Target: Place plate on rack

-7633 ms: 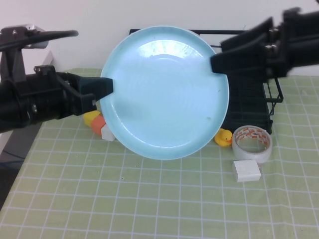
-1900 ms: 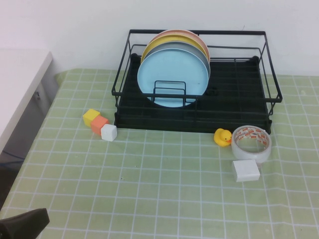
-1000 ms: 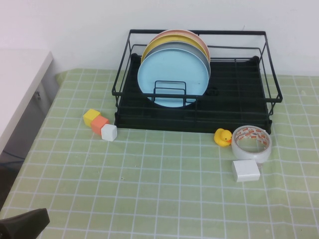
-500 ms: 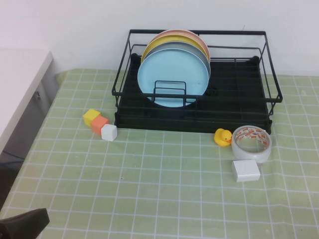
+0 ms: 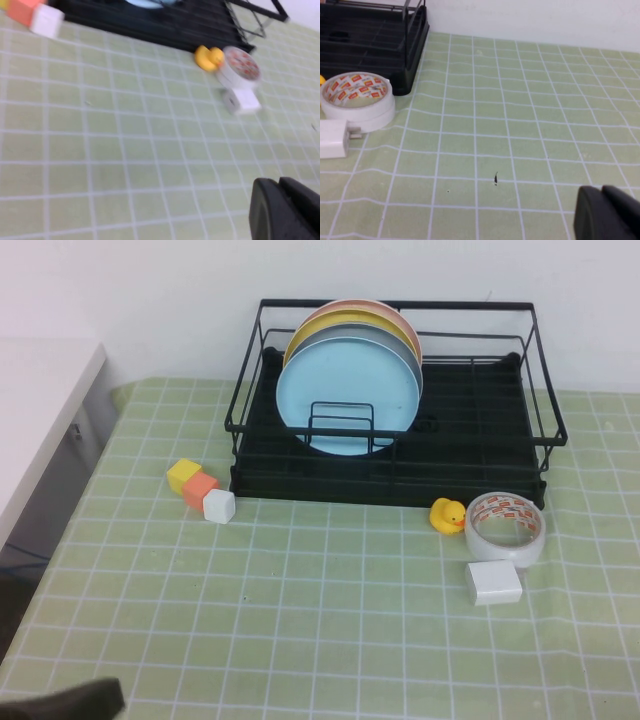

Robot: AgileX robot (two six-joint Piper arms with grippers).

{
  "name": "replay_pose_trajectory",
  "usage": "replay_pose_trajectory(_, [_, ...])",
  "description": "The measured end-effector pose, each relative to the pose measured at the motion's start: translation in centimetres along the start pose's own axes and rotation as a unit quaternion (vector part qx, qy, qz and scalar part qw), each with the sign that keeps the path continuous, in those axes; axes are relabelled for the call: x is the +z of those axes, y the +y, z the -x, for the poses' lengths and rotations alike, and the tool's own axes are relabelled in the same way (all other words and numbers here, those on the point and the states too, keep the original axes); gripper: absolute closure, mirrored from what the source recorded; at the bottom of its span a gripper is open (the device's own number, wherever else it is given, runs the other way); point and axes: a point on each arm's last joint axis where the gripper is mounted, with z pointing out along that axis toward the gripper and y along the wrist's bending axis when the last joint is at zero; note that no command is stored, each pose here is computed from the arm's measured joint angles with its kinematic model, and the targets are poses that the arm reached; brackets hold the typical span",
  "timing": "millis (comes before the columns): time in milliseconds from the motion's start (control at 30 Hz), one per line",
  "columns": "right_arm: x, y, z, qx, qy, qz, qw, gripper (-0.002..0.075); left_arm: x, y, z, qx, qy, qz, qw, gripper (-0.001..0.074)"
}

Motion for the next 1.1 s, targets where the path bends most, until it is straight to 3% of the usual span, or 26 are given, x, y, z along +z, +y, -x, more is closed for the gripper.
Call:
replay_pose_trajectory(167, [0.0, 0.0, 0.0, 0.0, 0.001, 0.0, 1.0, 0.0717, 0.2, -0.2, -1.6, 0.001, 0.023, -0.031, 0.999, 0.0735])
replay_pose_trajectory(467, [0.0, 0.0, 0.0, 0.0, 0.001, 0.0, 1.0, 0.0717, -0.5, -0.1, -4.0, 0.072, 0.026, -0.056, 0.995, 0.0736])
replay_pose_trajectory(600, [0.0, 0.0, 0.0, -0.001, 0.002, 0.0, 1.0, 0.0717, -0.9, 1.0, -4.8, 0.159, 0.031, -0.005, 0.987, 0.0736])
replay_pose_trajectory(733, [0.0, 0.0, 0.0, -0.001, 0.002, 0.0, 1.0, 0.0717, -2.2, 1.9, -4.6, 0.182, -0.03, 0.058, 0.981, 0.0736])
replay_pose_trajectory(933, [0.0, 0.0, 0.0, -0.001, 0.002, 0.0, 1.0, 0.0717, -3.7, 3.4, -4.2, 0.12, -0.163, 0.137, 0.97, 0.0736])
replay_pose_trajectory(1100, [0.0, 0.0, 0.0, -0.001, 0.003, 0.0, 1.0, 0.0717, -3.3, 4.7, -4.5, 0.062, -0.193, 0.175, 0.964, 0.0736])
